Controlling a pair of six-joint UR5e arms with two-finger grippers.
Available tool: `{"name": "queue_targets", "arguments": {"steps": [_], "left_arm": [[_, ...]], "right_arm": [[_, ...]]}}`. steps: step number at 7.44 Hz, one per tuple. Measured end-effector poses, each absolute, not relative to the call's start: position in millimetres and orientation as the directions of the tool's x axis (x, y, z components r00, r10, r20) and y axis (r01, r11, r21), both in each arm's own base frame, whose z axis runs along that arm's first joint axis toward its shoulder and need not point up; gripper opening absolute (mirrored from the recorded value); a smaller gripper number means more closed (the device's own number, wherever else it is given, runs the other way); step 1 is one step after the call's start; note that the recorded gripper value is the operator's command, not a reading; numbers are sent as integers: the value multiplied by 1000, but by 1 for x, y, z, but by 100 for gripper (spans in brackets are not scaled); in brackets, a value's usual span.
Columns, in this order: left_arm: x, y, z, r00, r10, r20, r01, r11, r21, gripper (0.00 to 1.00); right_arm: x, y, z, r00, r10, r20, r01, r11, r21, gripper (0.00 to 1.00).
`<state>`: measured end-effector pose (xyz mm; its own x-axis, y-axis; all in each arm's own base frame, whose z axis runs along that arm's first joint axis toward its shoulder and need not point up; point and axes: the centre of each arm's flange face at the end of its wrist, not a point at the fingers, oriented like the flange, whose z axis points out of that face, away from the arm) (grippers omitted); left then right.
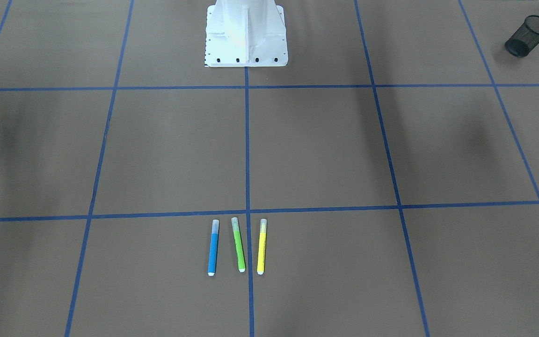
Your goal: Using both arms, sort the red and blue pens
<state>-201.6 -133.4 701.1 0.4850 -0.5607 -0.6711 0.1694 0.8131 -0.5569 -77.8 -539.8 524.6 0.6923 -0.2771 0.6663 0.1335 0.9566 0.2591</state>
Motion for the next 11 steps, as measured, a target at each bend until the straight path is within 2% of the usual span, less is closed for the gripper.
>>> {"name": "queue_targets", "arguments": {"steps": [2,4,8,11], "left_arm": [[-187,-69,714,304,-712,-634,219,699,-681,0],[-169,-41,733,179,-799,-574,163,599,-784,0],[-134,-11,782,31,-923,-384,-60,381,-922,0],[-140,-15,819,-12,-959,-284,-178,282,-943,0]], "right_arm": [[-78,-540,525,692,-277,666,134,957,258,100],[-78,-539,525,692,-277,666,134,957,258,100],[-78,-540,523,692,-279,666,133,956,262,100],[-78,-540,522,692,-281,665,133,955,265,100]]}}
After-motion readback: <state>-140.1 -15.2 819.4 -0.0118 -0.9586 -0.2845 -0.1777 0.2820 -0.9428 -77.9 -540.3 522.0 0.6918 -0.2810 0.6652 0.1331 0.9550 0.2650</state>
